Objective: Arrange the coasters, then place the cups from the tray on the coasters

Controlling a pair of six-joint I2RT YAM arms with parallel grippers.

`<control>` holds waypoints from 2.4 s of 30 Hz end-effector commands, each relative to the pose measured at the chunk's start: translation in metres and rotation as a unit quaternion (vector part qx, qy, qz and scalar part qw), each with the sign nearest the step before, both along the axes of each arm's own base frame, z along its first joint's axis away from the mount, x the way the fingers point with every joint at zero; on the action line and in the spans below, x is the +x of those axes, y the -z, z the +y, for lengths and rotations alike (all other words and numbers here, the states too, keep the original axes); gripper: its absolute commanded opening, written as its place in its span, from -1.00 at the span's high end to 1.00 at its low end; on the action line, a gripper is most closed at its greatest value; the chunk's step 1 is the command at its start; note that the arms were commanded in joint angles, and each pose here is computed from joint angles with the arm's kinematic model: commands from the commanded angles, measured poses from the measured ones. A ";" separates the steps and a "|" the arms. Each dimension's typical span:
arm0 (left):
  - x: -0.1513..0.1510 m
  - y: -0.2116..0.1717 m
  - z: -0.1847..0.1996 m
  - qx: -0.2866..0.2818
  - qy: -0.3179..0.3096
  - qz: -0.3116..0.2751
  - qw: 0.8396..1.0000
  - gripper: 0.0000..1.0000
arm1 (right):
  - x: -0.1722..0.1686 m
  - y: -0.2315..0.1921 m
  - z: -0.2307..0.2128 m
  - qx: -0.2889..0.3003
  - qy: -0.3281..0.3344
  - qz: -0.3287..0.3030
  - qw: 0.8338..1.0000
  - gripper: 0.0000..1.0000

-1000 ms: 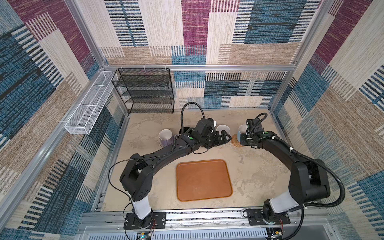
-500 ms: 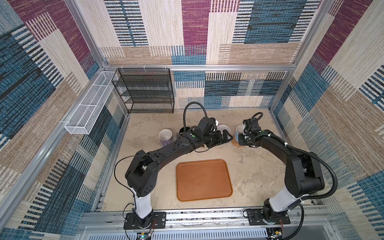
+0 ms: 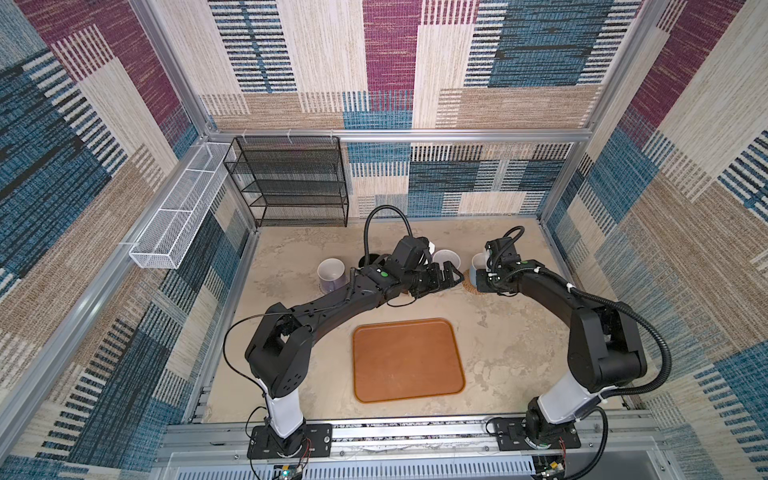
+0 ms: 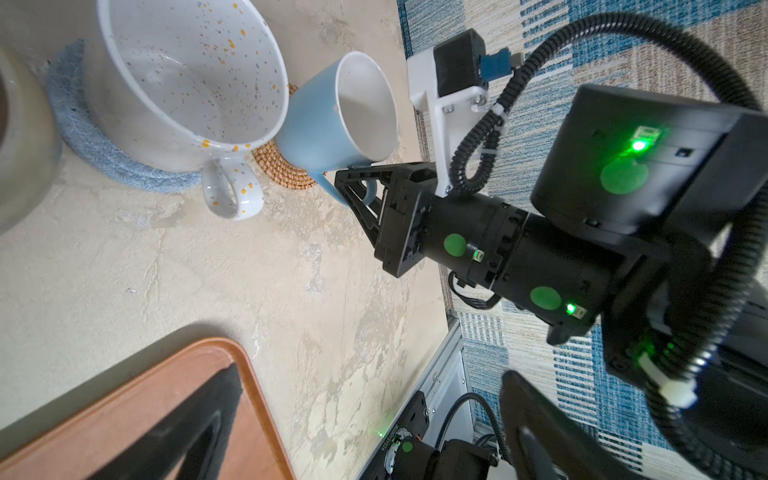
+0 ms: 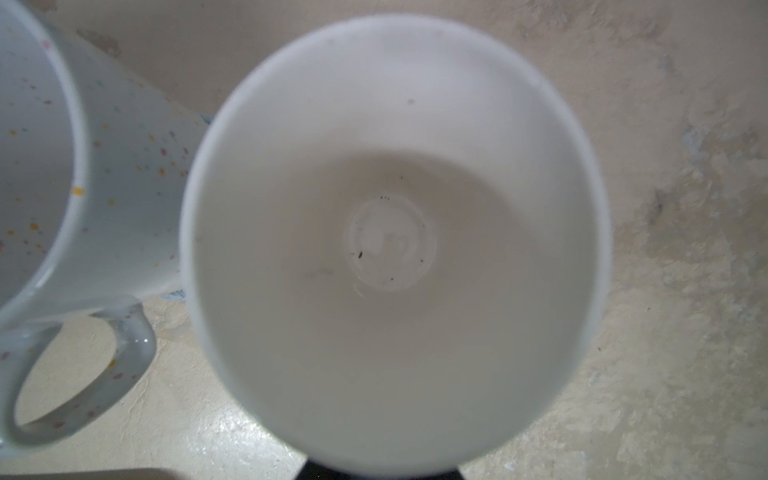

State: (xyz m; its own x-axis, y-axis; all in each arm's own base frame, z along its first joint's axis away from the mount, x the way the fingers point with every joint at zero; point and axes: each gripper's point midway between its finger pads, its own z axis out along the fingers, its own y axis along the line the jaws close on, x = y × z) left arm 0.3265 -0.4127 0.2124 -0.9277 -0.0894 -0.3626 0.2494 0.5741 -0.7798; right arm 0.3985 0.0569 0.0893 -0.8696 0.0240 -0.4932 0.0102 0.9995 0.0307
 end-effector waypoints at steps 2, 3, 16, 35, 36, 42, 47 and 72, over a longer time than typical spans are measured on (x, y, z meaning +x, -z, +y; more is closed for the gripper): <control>0.000 -0.010 0.005 -0.003 -0.001 -0.025 1.000 -1.00 | 0.001 0.004 -0.001 0.001 0.007 0.008 1.000 0.11; -0.001 -0.009 0.006 -0.003 -0.002 -0.025 1.000 -1.00 | 0.000 0.005 -0.001 0.000 0.008 0.010 1.000 0.10; -0.027 -0.018 0.097 0.029 -0.091 -0.122 0.988 -1.00 | -0.024 -0.032 -0.012 0.010 0.045 -0.045 0.998 -0.16; 0.017 -0.028 0.375 0.435 -0.346 -0.351 0.753 -0.97 | -0.014 -0.118 -0.076 -0.012 0.123 -0.417 0.901 -0.99; 0.020 -0.025 0.379 0.441 -0.346 -0.357 0.747 -0.97 | -0.011 -0.114 -0.078 -0.019 0.111 -0.413 0.904 -1.00; 0.047 0.020 0.418 0.446 -0.355 -0.332 0.752 -0.97 | -0.013 -0.102 -0.095 -0.017 0.111 -0.442 0.890 -1.00; 0.063 0.063 0.432 0.428 -0.352 -0.315 0.771 -0.96 | -0.021 -0.090 -0.087 -0.018 0.082 -0.474 0.876 -0.99; 0.076 0.119 0.431 0.383 -0.325 -0.320 0.803 -0.97 | -0.027 -0.056 -0.063 0.006 0.012 -0.489 0.872 -1.00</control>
State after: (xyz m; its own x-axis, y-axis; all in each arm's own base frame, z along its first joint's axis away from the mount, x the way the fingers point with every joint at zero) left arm 0.3987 0.0196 0.0841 -0.4127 -0.0039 -0.9109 -0.0972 0.9945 0.0397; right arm 0.3710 -0.0082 0.1315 -0.0886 0.0543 -0.9946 0.0073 0.9985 0.0539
